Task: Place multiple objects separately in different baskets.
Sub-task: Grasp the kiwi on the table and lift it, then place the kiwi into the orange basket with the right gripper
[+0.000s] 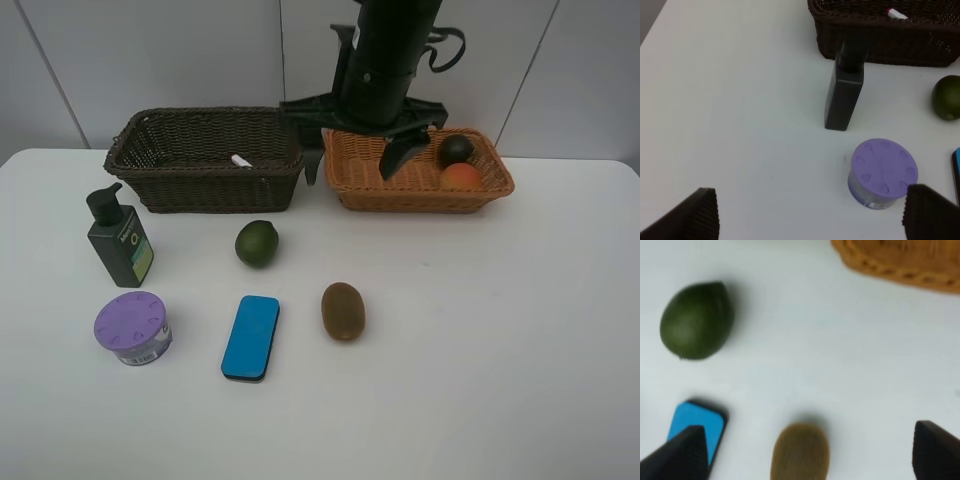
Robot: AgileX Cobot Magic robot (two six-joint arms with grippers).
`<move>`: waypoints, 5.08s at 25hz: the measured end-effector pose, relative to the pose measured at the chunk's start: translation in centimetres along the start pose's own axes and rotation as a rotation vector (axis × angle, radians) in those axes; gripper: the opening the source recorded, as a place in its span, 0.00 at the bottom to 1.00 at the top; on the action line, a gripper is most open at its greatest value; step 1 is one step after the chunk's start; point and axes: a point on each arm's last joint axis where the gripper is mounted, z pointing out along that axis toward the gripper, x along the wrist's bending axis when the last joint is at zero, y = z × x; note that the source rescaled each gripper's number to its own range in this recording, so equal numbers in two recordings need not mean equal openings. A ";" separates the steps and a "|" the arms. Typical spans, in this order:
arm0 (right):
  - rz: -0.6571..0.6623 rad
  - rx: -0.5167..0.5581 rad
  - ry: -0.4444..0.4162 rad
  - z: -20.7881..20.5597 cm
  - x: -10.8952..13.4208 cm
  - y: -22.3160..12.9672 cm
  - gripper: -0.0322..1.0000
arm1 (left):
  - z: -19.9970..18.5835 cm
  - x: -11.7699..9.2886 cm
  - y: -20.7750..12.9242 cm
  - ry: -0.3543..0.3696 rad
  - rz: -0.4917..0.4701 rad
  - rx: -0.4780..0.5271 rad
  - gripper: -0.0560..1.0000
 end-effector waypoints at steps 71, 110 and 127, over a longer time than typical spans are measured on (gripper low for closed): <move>0.115 0.197 -0.021 12.8 1.0 -6.7 0.58 | 0.0 0.0 0.0 0.000 0.000 0.000 0.97; 0.081 0.022 -0.097 1.0 -0.4 -1.9 0.58 | 0.0 0.0 0.0 0.000 0.000 0.000 0.97; 0.175 -0.416 -0.110 1.9 -11.9 7.5 0.58 | 0.0 0.0 0.0 0.000 0.000 0.000 0.97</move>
